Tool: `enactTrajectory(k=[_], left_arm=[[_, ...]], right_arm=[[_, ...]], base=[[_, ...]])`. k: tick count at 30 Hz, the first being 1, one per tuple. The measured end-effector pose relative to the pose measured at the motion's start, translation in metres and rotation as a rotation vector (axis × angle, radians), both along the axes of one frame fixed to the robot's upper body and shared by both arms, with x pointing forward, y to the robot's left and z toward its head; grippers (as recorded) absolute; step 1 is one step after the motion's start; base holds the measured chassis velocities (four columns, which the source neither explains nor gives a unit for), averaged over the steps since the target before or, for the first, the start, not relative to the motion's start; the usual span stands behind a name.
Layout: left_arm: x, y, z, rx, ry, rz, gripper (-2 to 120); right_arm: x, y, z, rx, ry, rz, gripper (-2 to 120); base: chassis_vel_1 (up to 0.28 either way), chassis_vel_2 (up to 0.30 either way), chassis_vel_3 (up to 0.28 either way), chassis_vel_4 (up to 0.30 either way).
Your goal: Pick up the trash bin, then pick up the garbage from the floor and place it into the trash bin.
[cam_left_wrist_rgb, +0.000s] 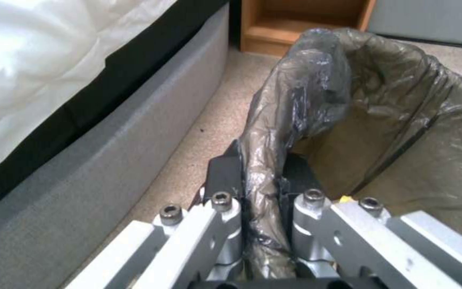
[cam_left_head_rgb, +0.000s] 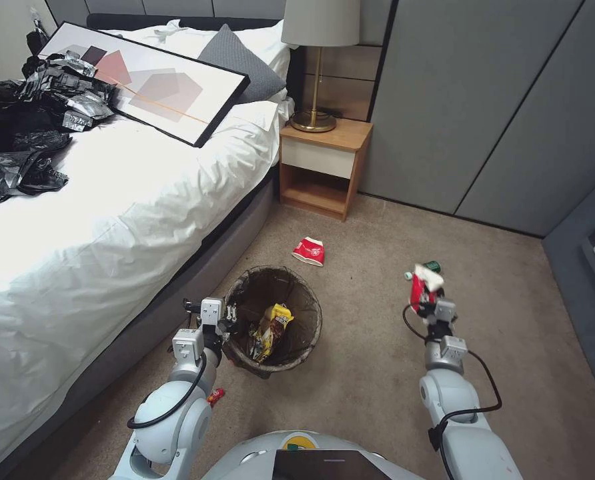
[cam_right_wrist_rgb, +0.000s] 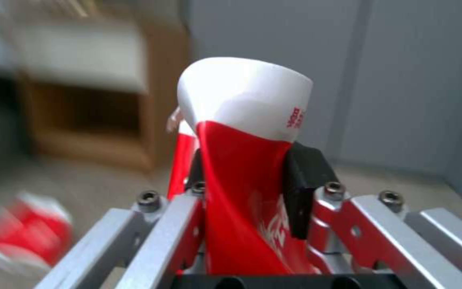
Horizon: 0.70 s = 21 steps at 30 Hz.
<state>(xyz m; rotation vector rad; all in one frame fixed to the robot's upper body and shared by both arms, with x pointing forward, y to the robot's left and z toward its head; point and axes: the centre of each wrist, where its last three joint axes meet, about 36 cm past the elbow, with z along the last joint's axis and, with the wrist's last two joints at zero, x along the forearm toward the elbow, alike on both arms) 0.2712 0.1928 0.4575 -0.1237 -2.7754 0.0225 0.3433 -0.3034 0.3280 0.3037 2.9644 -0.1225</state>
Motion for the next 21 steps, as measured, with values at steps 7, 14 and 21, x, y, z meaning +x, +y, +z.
enactTrajectory(k=[7,14,21], left_arm=[[-0.001,-0.001,-0.001,-0.007,0.009,-0.005,7],[-0.002,-0.003,-0.001,-0.014,0.016,-0.013,7],[-0.002,-0.005,-0.001,-0.017,0.018,-0.018,7]], right_arm=[[-0.003,0.047,0.046,0.013,-0.242,0.265,10],[-0.011,0.079,0.071,0.023,-0.377,0.475,10],[-0.018,0.098,0.082,0.039,-0.426,0.645,10]], base=[[0.0,0.0,0.0,0.0],[0.0,0.0,0.0,0.0],[0.0,0.0,0.0,0.0]])
